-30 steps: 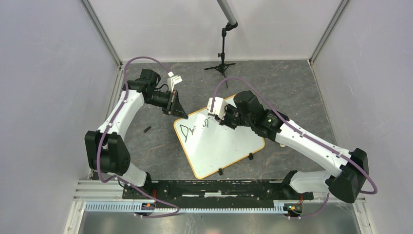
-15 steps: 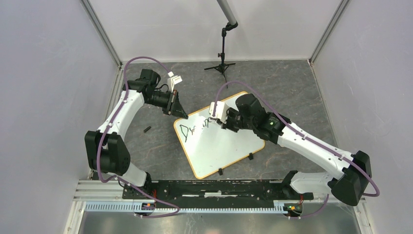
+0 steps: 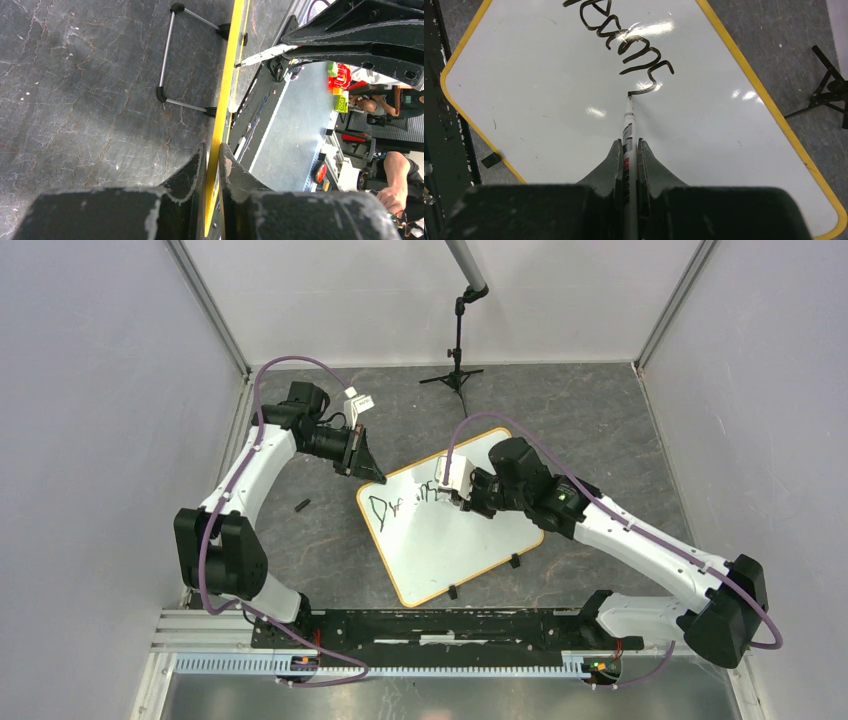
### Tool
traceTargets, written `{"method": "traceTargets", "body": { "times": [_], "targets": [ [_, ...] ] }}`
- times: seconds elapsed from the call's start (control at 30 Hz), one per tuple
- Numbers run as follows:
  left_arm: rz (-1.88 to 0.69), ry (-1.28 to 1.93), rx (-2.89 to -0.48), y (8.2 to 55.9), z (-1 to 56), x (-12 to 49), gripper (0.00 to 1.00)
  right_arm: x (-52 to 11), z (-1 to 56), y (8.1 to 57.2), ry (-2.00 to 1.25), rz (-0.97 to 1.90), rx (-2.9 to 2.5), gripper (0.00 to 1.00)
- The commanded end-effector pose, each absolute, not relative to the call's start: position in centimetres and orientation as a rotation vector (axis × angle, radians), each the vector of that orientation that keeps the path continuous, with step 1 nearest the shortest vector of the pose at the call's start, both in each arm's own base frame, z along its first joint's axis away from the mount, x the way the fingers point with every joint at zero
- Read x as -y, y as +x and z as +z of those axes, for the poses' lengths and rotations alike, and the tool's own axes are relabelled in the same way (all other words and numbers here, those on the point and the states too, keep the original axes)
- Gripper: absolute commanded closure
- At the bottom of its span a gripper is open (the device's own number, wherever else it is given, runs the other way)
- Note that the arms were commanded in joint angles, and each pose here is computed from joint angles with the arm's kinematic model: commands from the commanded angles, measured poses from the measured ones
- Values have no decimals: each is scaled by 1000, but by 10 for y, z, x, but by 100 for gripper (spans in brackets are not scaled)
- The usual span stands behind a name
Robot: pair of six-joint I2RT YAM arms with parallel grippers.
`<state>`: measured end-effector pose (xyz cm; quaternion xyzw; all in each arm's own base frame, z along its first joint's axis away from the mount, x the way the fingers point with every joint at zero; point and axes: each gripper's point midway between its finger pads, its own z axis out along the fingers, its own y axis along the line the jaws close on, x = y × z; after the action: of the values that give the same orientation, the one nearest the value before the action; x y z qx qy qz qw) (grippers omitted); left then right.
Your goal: Write a sentence on the whiteboard
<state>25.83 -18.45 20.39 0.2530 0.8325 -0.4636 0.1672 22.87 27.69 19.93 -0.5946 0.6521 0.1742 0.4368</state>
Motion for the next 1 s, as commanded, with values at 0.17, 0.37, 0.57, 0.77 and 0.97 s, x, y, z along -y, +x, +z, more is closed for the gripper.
{"method": "traceTargets", "body": {
  "times": [0.17, 0.37, 0.57, 0.77, 0.97],
  "targets": [
    [-1260, 770, -2362, 262, 202, 185, 98, -296, 213, 227, -1479, 533, -1597, 100],
    [-1258, 772, -2359, 261, 203, 185, 98, -295, 244, 225, -1441, 564, -1533, 100],
    [-1264, 778, -2355, 261, 203, 186, 98, -272, 256, 241, -1377, 508, -1551, 100],
    [-1265, 783, -2352, 260, 203, 186, 98, -245, 252, 264, -1310, 407, -1597, 100],
    [-1275, 785, -2349, 261, 203, 187, 98, -245, 244, 266, -1317, 419, -1606, 100]
  ]
}}
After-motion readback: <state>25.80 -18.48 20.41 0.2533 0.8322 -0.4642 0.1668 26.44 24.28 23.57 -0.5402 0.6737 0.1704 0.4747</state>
